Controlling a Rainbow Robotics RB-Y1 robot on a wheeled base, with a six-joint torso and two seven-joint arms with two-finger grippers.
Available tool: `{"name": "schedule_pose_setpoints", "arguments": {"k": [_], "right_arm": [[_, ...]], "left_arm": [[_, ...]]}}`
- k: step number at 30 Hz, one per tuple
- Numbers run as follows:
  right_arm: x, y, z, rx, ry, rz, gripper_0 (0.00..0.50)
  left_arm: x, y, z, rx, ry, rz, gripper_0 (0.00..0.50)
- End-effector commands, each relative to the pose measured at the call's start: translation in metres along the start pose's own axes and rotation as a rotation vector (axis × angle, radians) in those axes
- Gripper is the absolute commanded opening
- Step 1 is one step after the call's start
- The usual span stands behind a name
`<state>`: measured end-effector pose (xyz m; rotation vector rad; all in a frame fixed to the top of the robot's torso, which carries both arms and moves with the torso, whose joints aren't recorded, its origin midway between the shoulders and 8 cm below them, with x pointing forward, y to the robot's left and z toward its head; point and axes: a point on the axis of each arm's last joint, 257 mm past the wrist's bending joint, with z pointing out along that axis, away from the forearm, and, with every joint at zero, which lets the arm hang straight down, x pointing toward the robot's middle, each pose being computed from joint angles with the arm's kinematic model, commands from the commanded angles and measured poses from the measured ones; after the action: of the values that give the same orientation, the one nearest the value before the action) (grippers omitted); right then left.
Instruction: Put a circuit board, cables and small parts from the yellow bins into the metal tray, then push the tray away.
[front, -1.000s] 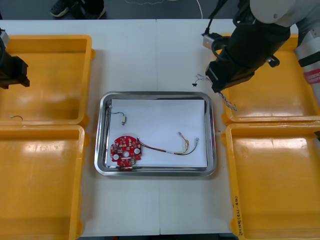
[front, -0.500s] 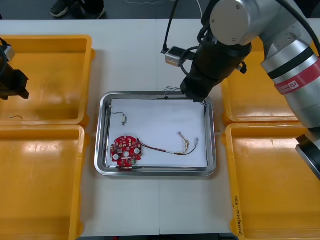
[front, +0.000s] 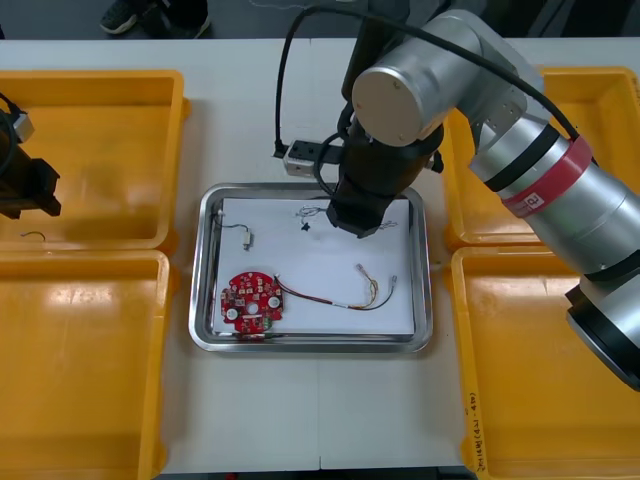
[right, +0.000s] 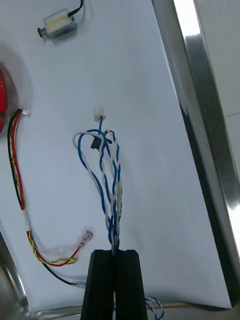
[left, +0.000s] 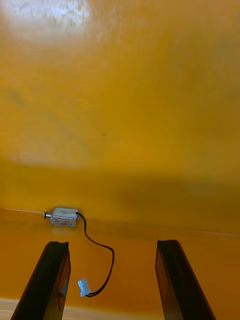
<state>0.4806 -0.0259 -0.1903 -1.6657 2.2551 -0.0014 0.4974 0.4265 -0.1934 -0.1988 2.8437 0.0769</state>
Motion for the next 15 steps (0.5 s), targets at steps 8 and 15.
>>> {"name": "schedule_pose_setpoints", "arguments": {"k": [8,15], "right_arm": [[-0.028,0.019,0.016,0.005,-0.016,-0.085,0.0],[-0.027,0.026,0.034,0.027,0.004,-0.121,0.0]], "left_arm": [[0.014,0.029,0.007,-0.026,0.012,0.032,0.5],[0.019,0.03,0.011,-0.027,0.024,0.026,0.5]]}}
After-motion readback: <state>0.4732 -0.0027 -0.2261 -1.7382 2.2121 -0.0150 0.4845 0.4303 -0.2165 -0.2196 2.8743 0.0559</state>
